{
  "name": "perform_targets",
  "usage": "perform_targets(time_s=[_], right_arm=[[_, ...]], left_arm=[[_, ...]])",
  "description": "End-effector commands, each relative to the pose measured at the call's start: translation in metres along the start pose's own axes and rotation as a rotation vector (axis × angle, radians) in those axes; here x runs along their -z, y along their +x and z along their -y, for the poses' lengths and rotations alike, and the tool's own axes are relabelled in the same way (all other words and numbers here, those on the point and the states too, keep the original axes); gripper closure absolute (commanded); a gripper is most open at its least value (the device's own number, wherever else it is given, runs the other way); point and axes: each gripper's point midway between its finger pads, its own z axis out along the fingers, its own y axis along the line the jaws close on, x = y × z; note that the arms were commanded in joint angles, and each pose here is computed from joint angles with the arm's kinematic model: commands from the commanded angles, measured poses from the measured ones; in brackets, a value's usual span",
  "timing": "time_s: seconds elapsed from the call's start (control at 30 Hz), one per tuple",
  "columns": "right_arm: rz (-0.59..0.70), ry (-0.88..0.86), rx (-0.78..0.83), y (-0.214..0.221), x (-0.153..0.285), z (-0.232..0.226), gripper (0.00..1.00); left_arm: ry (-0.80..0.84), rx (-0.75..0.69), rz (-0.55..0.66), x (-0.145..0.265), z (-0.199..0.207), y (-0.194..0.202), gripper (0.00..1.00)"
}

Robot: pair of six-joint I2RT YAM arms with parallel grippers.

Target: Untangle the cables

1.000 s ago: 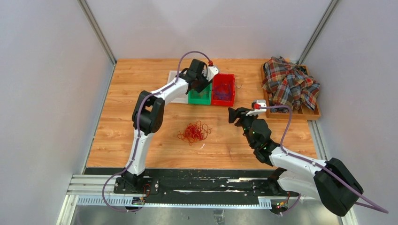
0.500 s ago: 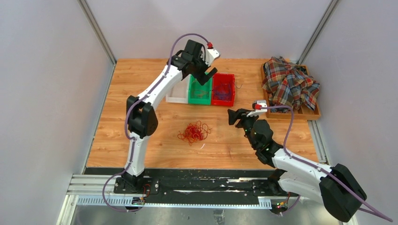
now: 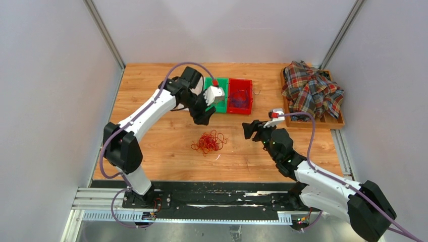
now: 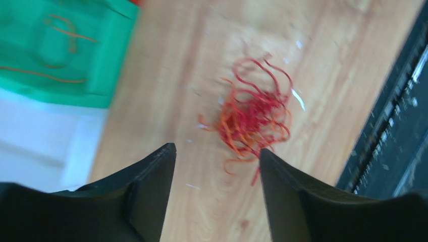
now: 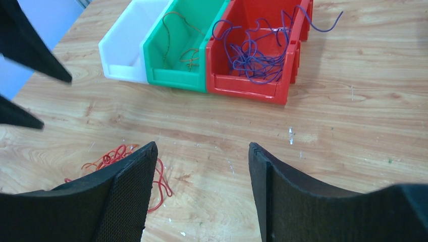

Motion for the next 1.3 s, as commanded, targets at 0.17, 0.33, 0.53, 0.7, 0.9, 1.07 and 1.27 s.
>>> perform_targets(time_s=[0.17, 0.33, 0.53, 0.7, 0.9, 1.07, 1.27], right_arm=[[-0.058, -0.054, -0.028, 0.008, 0.003, -0.012, 0.35], [-0.086, -0.079, -0.034, 0.015, 0.005, -0.017, 0.37], [-0.088, -0.089, -0.036, 0.012, 0.010, -0.018, 0.38], [-0.092, -0.091, -0.033, 0.010, 0.015, -0.018, 0.38], [-0.087, -0.086, -0.044, 0.010, 0.020, -0.015, 0.41], [-0.083, -0.081, -0.045, 0.009, 0.020, -0.015, 0.44], [-0.066, -0.079, -0.042, 0.003, 0.020, -0.015, 0.47]], left_arm=[[0.242, 0.089, 0.014, -0.031, 0.053, 0.034, 0.40], [0.248, -0.072, -0.004, -0.050, 0.056, 0.033, 0.40], [0.267, -0.188, -0.049, -0.078, 0.047, 0.035, 0.39], [0.280, -0.316, -0.078, -0.091, 0.047, 0.042, 0.38], [0.288, -0.388, -0.058, -0.092, 0.046, 0.038, 0.44], [0.313, -0.403, -0.035, -0.087, 0.054, 0.033, 0.61], [0.309, -0.377, -0.034, -0.071, 0.061, 0.029, 0.99]])
